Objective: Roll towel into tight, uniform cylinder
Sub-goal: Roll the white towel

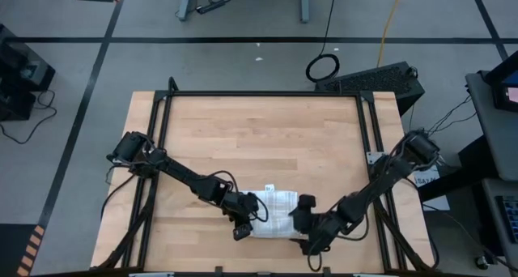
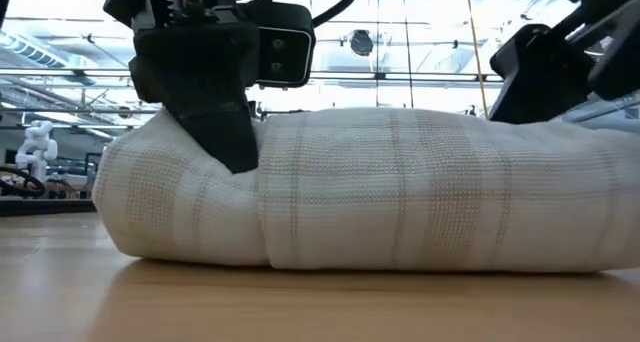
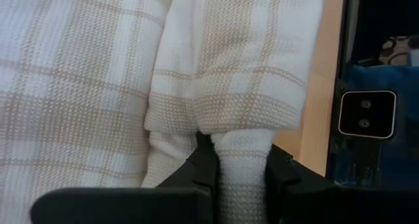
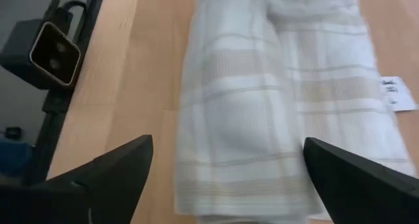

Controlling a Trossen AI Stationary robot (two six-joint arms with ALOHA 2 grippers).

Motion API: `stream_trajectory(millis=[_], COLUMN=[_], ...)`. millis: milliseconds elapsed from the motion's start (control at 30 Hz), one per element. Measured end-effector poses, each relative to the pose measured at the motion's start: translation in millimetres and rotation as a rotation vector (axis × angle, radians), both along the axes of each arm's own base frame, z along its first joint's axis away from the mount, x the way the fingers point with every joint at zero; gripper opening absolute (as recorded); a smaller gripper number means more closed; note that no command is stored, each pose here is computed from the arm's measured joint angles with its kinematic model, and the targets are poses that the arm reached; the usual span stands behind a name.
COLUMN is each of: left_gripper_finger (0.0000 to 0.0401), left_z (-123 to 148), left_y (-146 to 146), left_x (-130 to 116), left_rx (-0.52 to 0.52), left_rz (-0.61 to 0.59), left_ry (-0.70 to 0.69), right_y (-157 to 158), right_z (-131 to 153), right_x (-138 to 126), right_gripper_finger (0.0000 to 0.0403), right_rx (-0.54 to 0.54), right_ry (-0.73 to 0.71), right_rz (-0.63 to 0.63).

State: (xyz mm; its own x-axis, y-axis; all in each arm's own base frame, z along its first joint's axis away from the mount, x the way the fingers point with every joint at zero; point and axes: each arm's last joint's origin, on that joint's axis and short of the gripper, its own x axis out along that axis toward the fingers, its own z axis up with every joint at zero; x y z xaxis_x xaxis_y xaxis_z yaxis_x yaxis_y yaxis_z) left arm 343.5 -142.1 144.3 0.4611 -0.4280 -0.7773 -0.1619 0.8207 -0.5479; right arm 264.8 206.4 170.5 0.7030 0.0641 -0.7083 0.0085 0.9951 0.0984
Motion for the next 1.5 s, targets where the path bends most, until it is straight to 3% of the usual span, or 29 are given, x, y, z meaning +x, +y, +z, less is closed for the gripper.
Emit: stream_trajectory(millis=[433, 733, 1500], left_gripper_finger=[0.0057, 0.0057, 0.0059], left_z=[-1.6, -1.9, -1.7], left_y=[1.6, 1.6, 1.7], left_x=[-2.3, -2.4, -1.1], left_rx=[0.008, 0.011, 0.017], left_rz=[0.016, 0.020, 0.035], left_ry=[0.039, 0.039, 0.022], right_y=[3.7, 8.3, -5.0], right_z=[-4.4, 1.4, -42.1], right_x=[-0.8, 4.4, 18.6], right_gripper_finger=[0.0382, 0.0349, 0.0344], right_rx=[-0.064, -0.100, -0.059], right_ry=[-0.017, -0.099, 0.066], right_rz=[0.027, 0.119, -0.016])
